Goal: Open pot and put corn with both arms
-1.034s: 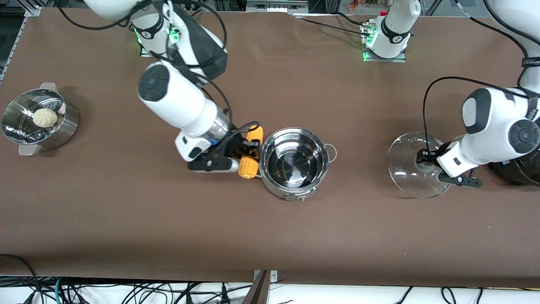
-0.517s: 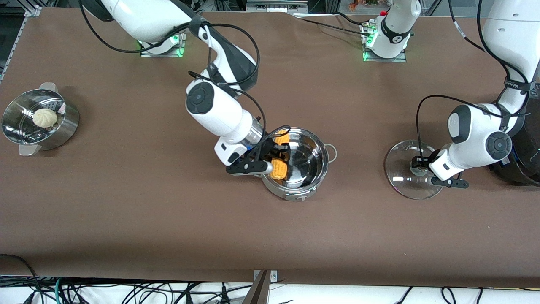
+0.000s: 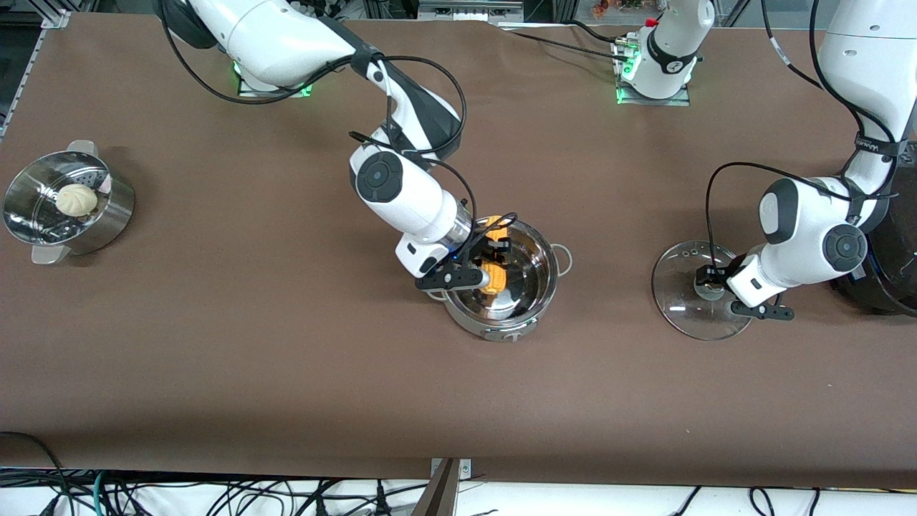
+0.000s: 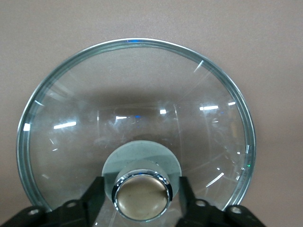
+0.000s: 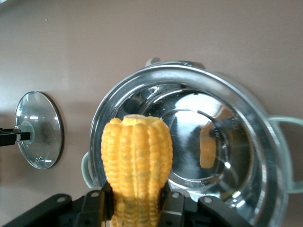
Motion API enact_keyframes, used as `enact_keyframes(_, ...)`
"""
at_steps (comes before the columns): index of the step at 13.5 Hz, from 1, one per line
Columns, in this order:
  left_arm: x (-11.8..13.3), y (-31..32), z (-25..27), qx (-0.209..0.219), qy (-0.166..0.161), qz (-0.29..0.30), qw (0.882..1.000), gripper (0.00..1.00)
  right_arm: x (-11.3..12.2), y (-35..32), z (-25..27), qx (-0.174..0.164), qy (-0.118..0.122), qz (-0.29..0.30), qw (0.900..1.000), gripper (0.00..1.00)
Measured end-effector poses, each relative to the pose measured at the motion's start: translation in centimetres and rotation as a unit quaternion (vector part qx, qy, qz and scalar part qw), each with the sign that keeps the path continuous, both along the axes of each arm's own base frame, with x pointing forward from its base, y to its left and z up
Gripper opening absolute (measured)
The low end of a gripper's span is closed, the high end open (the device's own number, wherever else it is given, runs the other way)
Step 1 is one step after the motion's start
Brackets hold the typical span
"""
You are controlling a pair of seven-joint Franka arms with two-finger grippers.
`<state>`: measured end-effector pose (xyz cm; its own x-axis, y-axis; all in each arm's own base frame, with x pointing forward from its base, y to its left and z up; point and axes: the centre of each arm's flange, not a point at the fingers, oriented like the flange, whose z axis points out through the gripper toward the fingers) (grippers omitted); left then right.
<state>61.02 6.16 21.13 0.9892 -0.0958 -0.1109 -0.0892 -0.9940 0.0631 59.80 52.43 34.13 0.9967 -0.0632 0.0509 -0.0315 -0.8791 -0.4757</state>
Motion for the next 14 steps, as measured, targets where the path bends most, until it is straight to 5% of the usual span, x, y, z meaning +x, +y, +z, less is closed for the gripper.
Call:
enact_keyframes(3, 0.6, 0.4, 1.2, 0.002, -0.004, 0.003, 1.000, 1.00, -0.1, 0.6, -2.0, 0.007, -0.003, -0.004, 1.000, 0.38)
enact_keyframes(9, 1.6, -1.0, 16.4, 0.013, -0.061, 0.000, 0.998, 1.00, 0.4, 0.0, -3.2, -0.002, -0.008, -0.008, 1.000, 0.96)
enact_keyframes(14, -0.6, -3.3, 30.7, 0.016, -0.021, -0.008, 1.000, 1.00, 2.4, -2.5, -0.8, -0.040, -0.036, -0.004, 0.999, 1.00)
